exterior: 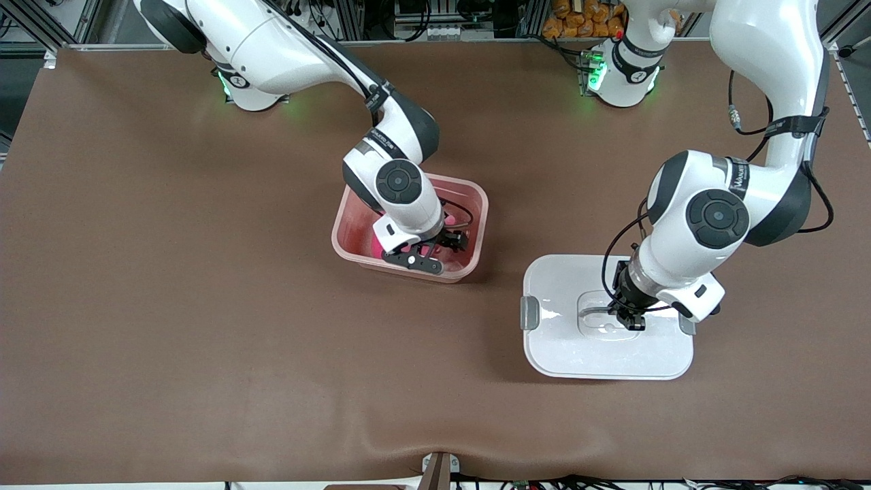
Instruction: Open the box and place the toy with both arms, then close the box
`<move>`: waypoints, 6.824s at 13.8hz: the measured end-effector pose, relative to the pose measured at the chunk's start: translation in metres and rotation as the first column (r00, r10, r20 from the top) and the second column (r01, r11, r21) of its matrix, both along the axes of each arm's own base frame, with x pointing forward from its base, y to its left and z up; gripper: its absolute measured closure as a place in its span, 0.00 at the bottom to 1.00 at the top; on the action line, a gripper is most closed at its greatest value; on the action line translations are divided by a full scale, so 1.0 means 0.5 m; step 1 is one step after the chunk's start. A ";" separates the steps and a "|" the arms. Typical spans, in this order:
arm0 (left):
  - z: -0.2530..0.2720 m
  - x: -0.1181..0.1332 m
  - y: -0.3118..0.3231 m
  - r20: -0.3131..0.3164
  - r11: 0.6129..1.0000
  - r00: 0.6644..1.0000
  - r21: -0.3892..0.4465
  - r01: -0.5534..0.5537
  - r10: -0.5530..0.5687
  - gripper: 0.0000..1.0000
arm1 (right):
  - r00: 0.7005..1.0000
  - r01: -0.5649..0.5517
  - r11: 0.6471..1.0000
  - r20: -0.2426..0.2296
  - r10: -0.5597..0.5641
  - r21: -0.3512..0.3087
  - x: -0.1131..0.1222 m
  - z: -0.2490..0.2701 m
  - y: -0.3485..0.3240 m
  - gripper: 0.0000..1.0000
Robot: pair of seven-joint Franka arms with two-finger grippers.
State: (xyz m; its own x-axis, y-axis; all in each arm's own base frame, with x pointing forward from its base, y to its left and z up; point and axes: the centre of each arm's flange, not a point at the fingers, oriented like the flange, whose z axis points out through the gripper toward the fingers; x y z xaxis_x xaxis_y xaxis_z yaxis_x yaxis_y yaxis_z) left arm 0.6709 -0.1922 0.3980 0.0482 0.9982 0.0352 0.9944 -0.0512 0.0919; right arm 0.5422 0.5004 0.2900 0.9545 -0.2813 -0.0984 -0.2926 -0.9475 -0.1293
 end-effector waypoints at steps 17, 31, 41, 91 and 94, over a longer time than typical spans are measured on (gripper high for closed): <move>0.148 -0.089 -0.062 0.234 0.988 0.963 -0.037 0.150 -0.137 0.93 | 0.981 0.184 0.982 -0.058 -0.186 -0.038 0.077 0.154 -0.052 0.00; 0.038 -0.424 -0.427 0.083 0.963 0.959 0.038 0.268 -0.270 0.93 | 0.925 0.368 0.923 -0.056 -0.376 -0.112 0.168 0.462 -0.383 0.00; 0.018 -0.502 -0.662 0.115 0.971 0.965 -0.011 0.240 -0.237 0.93 | 0.968 0.230 0.963 -0.069 -0.241 -0.137 0.150 0.592 -0.571 0.00; -0.083 -0.507 -0.782 0.154 0.981 0.970 0.008 0.192 -0.191 0.93 | 0.954 -0.294 0.948 0.015 0.298 -0.126 -0.038 0.745 -1.119 0.00; -0.086 -0.501 -0.779 0.159 0.990 0.978 -0.017 0.139 -0.135 0.93 | 0.953 -0.298 0.946 0.015 0.302 -0.126 -0.038 0.745 -1.115 0.00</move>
